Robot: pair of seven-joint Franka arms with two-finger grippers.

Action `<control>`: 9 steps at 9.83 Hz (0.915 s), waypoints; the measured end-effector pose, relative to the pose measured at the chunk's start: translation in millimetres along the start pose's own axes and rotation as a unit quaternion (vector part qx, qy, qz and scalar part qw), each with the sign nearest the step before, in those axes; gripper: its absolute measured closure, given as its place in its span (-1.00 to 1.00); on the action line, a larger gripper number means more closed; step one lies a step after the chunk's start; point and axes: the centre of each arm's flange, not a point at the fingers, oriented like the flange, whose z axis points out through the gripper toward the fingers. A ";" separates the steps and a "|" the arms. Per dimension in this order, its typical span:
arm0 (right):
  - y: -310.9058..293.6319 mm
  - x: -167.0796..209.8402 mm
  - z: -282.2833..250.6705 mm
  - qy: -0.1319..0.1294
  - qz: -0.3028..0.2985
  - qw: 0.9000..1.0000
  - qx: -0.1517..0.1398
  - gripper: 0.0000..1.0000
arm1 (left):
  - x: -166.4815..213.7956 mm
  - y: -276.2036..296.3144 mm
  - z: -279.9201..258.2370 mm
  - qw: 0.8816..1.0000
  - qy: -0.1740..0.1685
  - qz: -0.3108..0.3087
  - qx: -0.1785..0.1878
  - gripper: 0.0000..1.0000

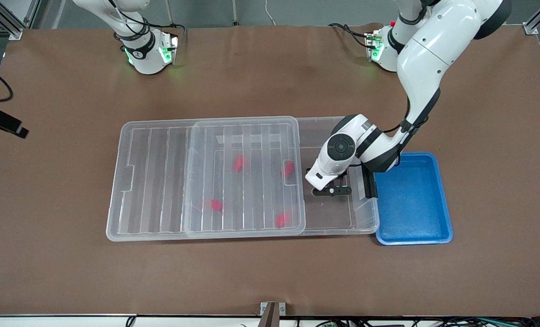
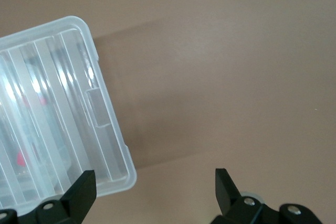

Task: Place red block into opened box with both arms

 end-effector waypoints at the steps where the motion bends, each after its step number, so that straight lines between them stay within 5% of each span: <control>1: 12.9 -3.9 -4.9 0.000 -0.016 1.000 0.001 -1.00 | 4.4 -2.6 -4.0 1.000 0.004 -0.003 -0.002 -0.26; 4: 36.6 -5.0 -3.0 -0.009 -0.036 0.999 0.001 -1.00 | 17.7 -1.9 -58.2 0.999 0.048 -0.007 -0.015 -1.00; 7: 37.0 -2.9 -0.2 -0.009 -0.039 0.999 0.001 -0.98 | 6.5 4.4 -136.5 0.996 0.087 0.001 -0.001 -1.00; 9: 35.5 11.9 21.2 -0.006 -0.065 0.998 -0.001 -0.34 | 6.8 -7.2 -184.6 0.995 0.103 -0.003 0.016 -1.00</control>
